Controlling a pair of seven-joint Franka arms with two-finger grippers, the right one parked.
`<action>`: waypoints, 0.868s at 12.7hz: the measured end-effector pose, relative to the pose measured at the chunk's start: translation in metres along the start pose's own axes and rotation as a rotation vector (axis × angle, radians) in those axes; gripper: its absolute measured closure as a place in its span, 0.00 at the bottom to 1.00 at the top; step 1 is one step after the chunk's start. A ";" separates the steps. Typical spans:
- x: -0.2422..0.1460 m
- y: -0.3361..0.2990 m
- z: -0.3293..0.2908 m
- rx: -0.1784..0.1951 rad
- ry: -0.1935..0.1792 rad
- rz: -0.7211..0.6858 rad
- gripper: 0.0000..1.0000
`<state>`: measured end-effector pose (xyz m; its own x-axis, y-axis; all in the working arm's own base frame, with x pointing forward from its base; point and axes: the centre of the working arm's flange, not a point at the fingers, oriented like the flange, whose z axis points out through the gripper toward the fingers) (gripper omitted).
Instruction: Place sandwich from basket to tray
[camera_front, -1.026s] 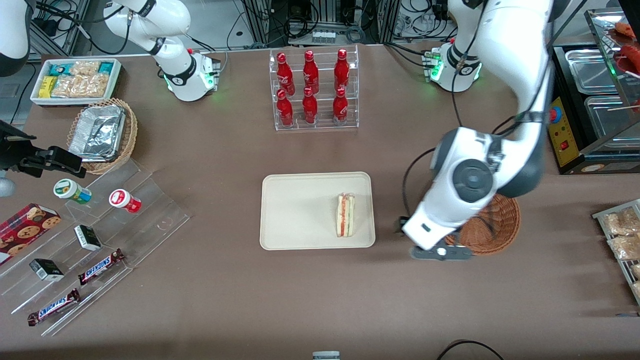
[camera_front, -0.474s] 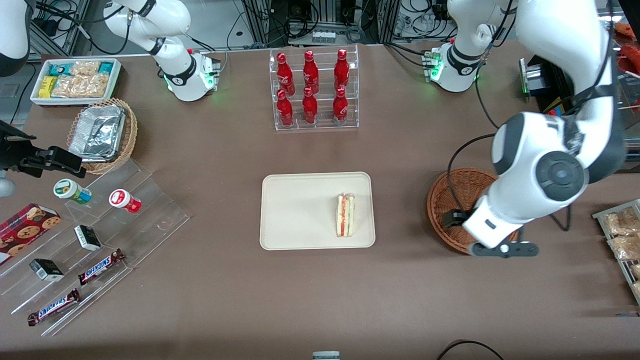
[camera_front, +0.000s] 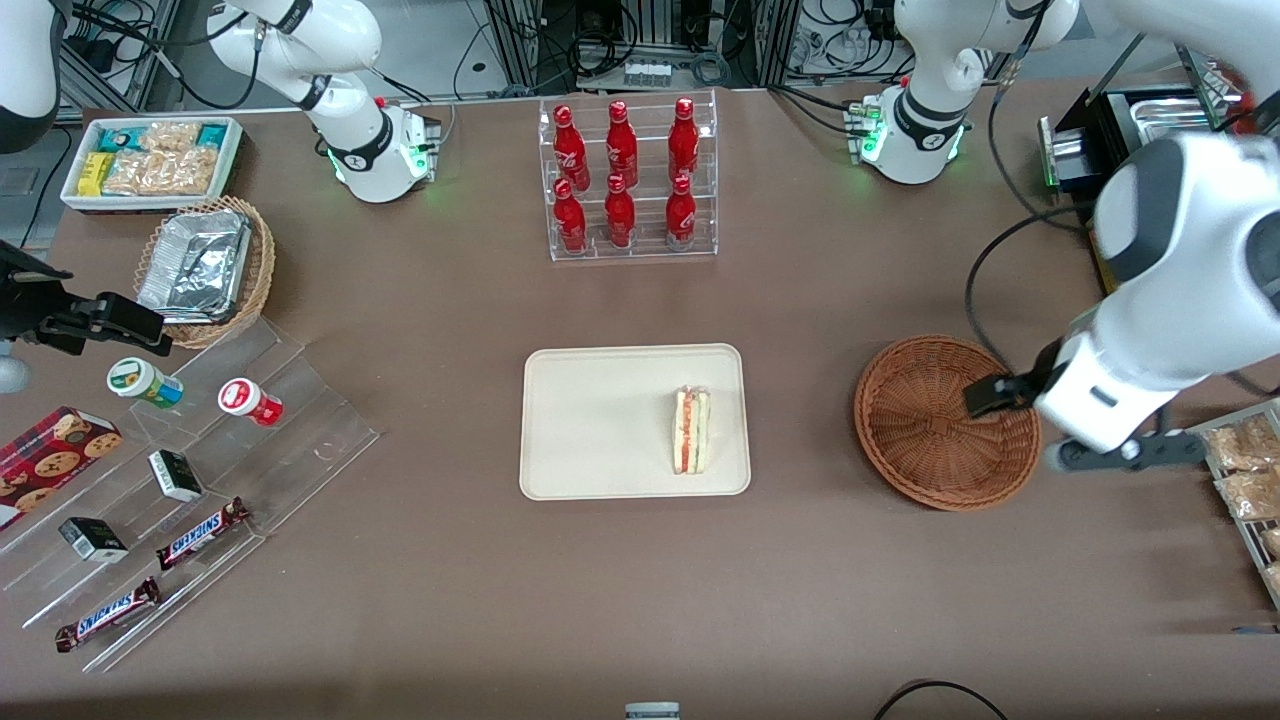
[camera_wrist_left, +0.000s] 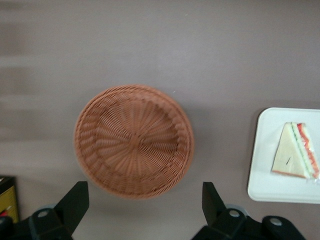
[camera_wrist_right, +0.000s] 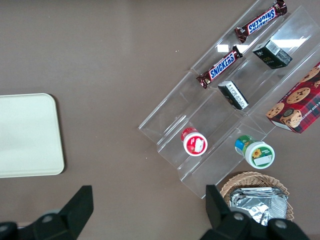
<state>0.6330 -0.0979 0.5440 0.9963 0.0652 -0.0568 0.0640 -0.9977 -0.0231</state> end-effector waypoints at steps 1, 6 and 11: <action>-0.007 -0.008 -0.012 -0.001 -0.004 -0.005 0.00; -0.036 -0.045 -0.054 -0.012 -0.013 -0.021 0.00; -0.067 -0.065 -0.065 0.001 -0.043 -0.032 0.00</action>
